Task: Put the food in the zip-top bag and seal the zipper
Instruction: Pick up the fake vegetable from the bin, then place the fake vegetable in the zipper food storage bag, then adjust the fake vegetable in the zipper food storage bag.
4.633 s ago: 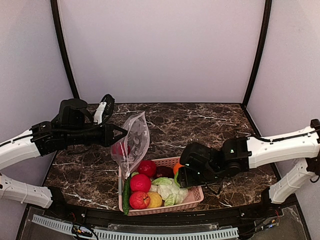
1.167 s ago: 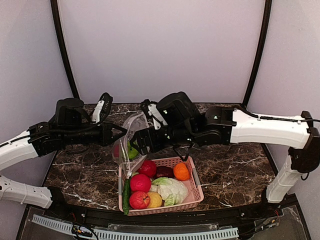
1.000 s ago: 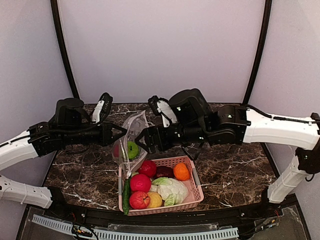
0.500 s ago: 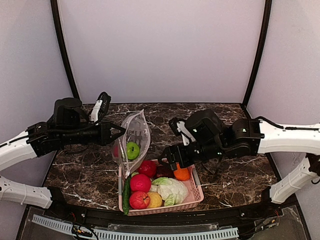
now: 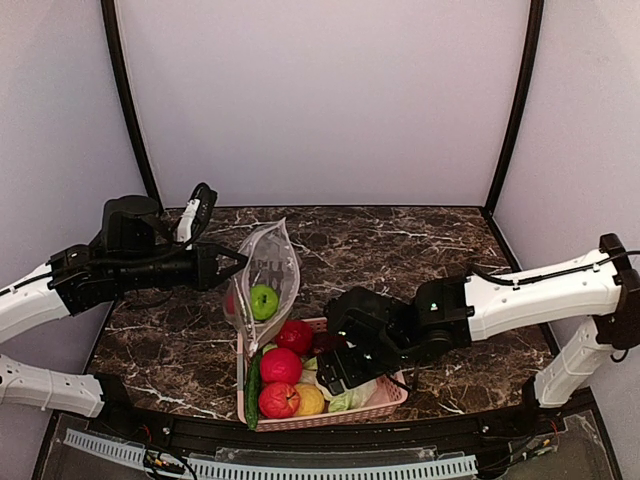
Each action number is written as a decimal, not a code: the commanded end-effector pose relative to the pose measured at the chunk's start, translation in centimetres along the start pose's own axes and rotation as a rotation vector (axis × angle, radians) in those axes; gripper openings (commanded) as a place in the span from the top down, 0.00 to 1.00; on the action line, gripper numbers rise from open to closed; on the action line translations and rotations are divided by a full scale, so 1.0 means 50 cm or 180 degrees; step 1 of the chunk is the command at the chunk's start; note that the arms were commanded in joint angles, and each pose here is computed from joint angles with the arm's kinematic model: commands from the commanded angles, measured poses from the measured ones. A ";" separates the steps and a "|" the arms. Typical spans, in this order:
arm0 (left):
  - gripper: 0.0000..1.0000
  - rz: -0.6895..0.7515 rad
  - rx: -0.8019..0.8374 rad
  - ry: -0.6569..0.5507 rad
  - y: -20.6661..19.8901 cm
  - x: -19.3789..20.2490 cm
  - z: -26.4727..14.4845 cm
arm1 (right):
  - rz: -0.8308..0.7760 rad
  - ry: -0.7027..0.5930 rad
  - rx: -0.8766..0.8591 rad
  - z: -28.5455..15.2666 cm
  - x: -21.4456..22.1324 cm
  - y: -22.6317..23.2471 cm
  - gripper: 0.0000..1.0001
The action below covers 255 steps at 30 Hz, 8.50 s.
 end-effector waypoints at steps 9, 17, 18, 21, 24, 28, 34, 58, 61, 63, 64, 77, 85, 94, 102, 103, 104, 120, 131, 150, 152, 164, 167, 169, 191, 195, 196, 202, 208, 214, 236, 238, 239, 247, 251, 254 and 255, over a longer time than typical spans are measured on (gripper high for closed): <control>0.99 -0.0061 -0.0010 -0.0014 0.007 0.007 -0.009 | 0.0128 0.0122 0.0482 0.027 0.018 0.003 0.12; 0.99 -0.0058 -0.0016 -0.0006 0.008 0.006 -0.007 | 0.0057 0.0187 0.0564 0.052 0.012 0.023 0.11; 0.99 -0.0056 -0.0015 -0.0010 0.007 0.006 -0.008 | 0.0065 0.0210 0.0607 0.055 0.015 0.021 0.11; 0.99 -0.0052 -0.0019 -0.0009 0.007 0.006 -0.008 | 0.0104 0.0262 0.0763 0.059 0.022 0.010 0.12; 0.99 -0.0050 -0.0025 -0.0007 0.008 0.006 -0.008 | 0.0130 0.0302 0.0909 0.057 0.030 -0.005 0.13; 0.99 -0.0048 -0.0033 -0.0004 0.009 0.007 -0.009 | 0.0168 0.0314 0.1049 0.047 0.036 -0.020 0.14; 0.99 -0.0057 -0.0022 0.0007 0.009 0.008 -0.006 | 0.0100 0.0347 0.0937 0.070 0.039 -0.012 0.13; 0.99 -0.0066 -0.0047 -0.0013 0.010 0.007 -0.010 | 0.0170 0.0330 0.1075 0.075 0.048 -0.034 0.69; 0.99 -0.0062 -0.0043 -0.0011 0.009 0.006 -0.010 | 0.0178 0.0297 0.1039 0.066 0.042 -0.031 0.74; 0.99 -0.0060 -0.0041 -0.0007 0.009 0.006 -0.010 | 0.0168 0.0255 0.0983 0.055 0.036 -0.025 0.77; 0.99 -0.0058 -0.0043 -0.0004 0.009 0.006 -0.011 | 0.0165 0.0224 0.0953 0.046 0.031 -0.024 0.78; 0.99 -0.0060 -0.0033 -0.0004 0.009 0.007 -0.009 | 0.0122 -0.0264 0.0085 -0.091 0.002 -0.005 0.82; 0.99 -0.0072 0.0011 0.0077 0.009 0.012 0.006 | 0.0012 -0.0862 -0.0617 -0.195 -0.046 0.027 0.83; 0.99 -0.0056 0.0065 0.0104 0.003 0.009 0.009 | -0.0218 -0.1746 -0.1133 -0.316 -0.140 0.067 0.83; 0.99 -0.0066 0.0089 0.0099 0.000 0.006 0.006 | -0.0205 -0.2186 -0.1426 -0.338 -0.228 0.090 0.85; 0.99 -0.0064 0.0091 0.0099 -0.001 0.006 0.005 | -0.0189 -0.2213 -0.1426 -0.337 -0.236 0.092 0.85; 0.99 -0.0063 0.0090 0.0100 -0.001 0.005 0.004 | -0.0172 -0.2231 -0.1421 -0.333 -0.244 0.092 0.85; 0.99 -0.0078 0.0110 0.0087 -0.004 0.002 0.004 | 0.0084 -0.2302 -0.1511 -0.257 -0.282 0.105 0.86; 0.99 -0.0070 0.0110 0.0065 -0.005 0.000 0.002 | 0.0324 -0.2145 -0.1486 -0.191 -0.270 0.094 0.87; 0.99 -0.0054 0.0097 0.0028 -0.006 -0.003 -0.010 | 0.0592 -0.1657 -0.0806 -0.064 -0.232 0.051 0.90; 0.99 -0.0052 0.0094 0.0019 -0.006 -0.004 -0.013 | 0.0627 -0.1602 -0.0733 -0.056 -0.228 0.043 0.91; 0.99 -0.0040 0.0133 0.0061 -0.009 -0.002 -0.008 | 0.0265 -0.1321 -0.0557 -0.030 -0.259 0.065 0.90; 0.99 -0.0043 0.0162 0.0082 -0.011 -0.001 -0.007 | 0.0196 -0.1287 -0.0555 -0.024 -0.270 0.075 0.90; 0.99 -0.0045 0.0171 0.0096 -0.011 0.000 -0.006 | 0.0146 -0.1337 -0.0611 -0.030 -0.281 0.085 0.90; 0.99 -0.0049 0.0321 0.0216 -0.023 0.003 -0.004 | 0.0028 -0.1559 -0.0705 0.031 -0.349 0.083 0.85; 0.99 -0.0046 0.0303 0.0196 -0.023 0.001 -0.008 | 0.0007 -0.1507 -0.0773 0.039 -0.349 0.085 0.78; 0.99 -0.0047 0.0294 0.0191 -0.022 0.001 -0.009 | -0.0003 -0.1498 -0.0800 0.038 -0.348 0.088 0.76; 0.99 -0.0054 0.0234 0.0170 -0.018 0.001 -0.008 | -0.0051 -0.1473 -0.0923 0.023 -0.342 0.092 0.56; 0.99 -0.0053 0.0178 0.0115 -0.015 -0.004 -0.009 | -0.0074 -0.1462 -0.1029 -0.004 -0.325 0.087 0.37; 0.99 -0.0075 0.0115 0.0077 -0.010 -0.006 -0.012 | -0.0081 -0.1506 -0.1104 -0.046 -0.300 0.078 0.22; 0.99 -0.0054 0.0220 0.0138 -0.014 0.000 -0.018 | -0.0073 -0.1177 -0.1167 0.013 -0.186 0.084 0.27; 0.99 -0.0039 0.0270 0.0184 -0.017 0.003 -0.014 | -0.0116 -0.1254 -0.1172 0.018 -0.197 0.090 0.31; 0.99 -0.0025 0.0301 0.0184 -0.019 0.003 -0.013 | -0.0137 -0.1282 -0.1154 0.021 -0.204 0.091 0.33; 0.99 0.0047 0.0668 0.0405 -0.043 0.012 -0.004 | -0.0195 -0.1481 -0.1030 0.041 -0.268 0.084 0.58; 0.99 0.0059 0.0704 0.0462 -0.043 0.017 -0.002 | -0.0231 -0.1718 -0.1082 0.018 -0.300 0.085 0.65; 0.99 0.0057 0.0680 0.0487 -0.040 0.021 0.001 | -0.0271 -0.1834 -0.1137 0.003 -0.313 0.087 0.69; 0.99 0.0058 0.0687 0.0506 -0.039 0.023 0.004 | -0.0285 -0.1856 -0.1175 0.001 -0.315 0.089 0.69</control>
Point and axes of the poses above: each gripper's point midway between its finger pads, its own z axis out along the fingers, its own y axis along the line the jaws close on, x = y × z, the point moved 7 cm from there along -z, back along the fingers, and after that the axes turned 5 degrees about -z, right-handed, at the moved point
